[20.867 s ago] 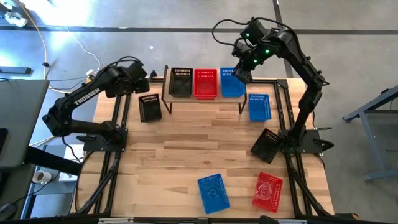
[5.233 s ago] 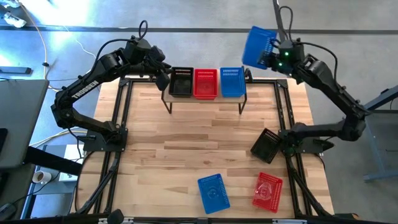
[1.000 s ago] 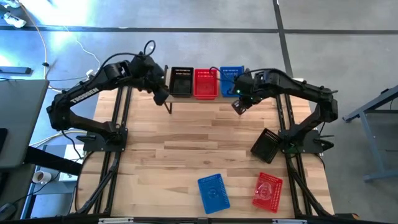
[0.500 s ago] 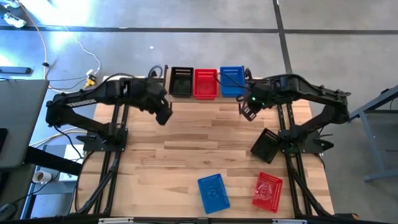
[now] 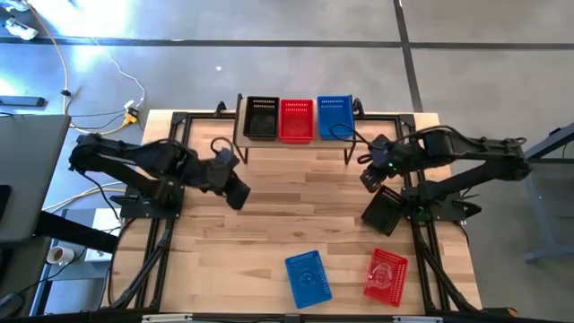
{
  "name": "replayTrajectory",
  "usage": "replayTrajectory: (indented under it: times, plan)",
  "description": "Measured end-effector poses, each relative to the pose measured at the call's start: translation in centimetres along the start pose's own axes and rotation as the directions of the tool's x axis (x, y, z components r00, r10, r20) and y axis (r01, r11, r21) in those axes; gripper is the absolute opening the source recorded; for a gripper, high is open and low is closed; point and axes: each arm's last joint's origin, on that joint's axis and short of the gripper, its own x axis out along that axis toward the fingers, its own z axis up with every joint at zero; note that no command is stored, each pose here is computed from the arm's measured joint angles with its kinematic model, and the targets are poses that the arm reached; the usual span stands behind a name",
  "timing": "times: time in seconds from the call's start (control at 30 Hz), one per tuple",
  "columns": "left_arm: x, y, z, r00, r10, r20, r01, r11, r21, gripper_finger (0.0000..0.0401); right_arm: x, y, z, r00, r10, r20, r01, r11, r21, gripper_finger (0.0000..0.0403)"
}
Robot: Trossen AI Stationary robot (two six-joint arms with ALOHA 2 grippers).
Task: Stack baskets on shelf by color
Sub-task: Stack the black bin on top of the black bins on the shelf
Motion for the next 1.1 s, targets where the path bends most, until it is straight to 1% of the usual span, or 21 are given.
replayTrajectory:
  times: [0.1,0.3,0.5,0.63,0.73,0.8,0.9,1.0,1.1]
  plan:
    - [0.2,-0.8,-1.0,1.0,0.0,-0.002,0.0,1.0,-0.014,0.009,0.0,0.1,-0.8,1.0,0.027,-0.007,-0.027,1.0,0.009,0.011]
    - [1.6,-2.4,-2.8,1.0,0.008,-0.007,-0.008,0.999,-0.033,0.009,0.0,1.3,-1.5,0.998,0.066,-0.006,-0.066,0.998,-0.024,0.011]
    - [3.5,-4.5,-4.1,0.999,-0.044,-0.001,0.044,0.999,-0.022,0.009,0.1,2.3,-1.6,0.996,0.092,0.019,-0.091,0.996,-0.018,0.011]
    - [4.7,-5.6,-4.9,0.997,-0.071,-0.006,0.071,0.997,0.029,0.009,0.2,2.7,-1.6,0.994,0.104,0.04,-0.104,0.995,-0.012,0.011]
    - [5.3,-6.0,-5.4,0.997,-0.074,-0.017,0.075,0.995,0.073,0.009,0.2,2.9,-1.6,0.992,0.112,0.048,-0.114,0.993,0.022,0.011]
    - [5.5,-6.3,-5.6,0.996,-0.089,-0.026,0.091,0.991,0.094,0.009,0.2,3.1,-1.8,0.992,0.116,0.043,-0.118,0.992,0.052,0.011]
    - [5.5,-6.4,-6.0,0.995,-0.093,-0.047,0.099,0.984,0.146,0.009,0.3,3.8,-2.2,0.992,0.126,0.031,-0.128,0.99,0.064,0.011]
    - [5.3,-6.4,-6.5,0.994,-0.087,-0.063,0.098,0.979,0.18,0.009,0.7,4.5,-2.8,0.994,0.114,-0.002,-0.113,0.988,0.102,0.011]
    - [4.5,-6.2,-7.1,0.994,-0.073,-0.078,0.087,0.974,0.207,0.009,1.4,5.1,-3.7,0.997,0.06,-0.055,-0.053,0.991,0.12,0.011]
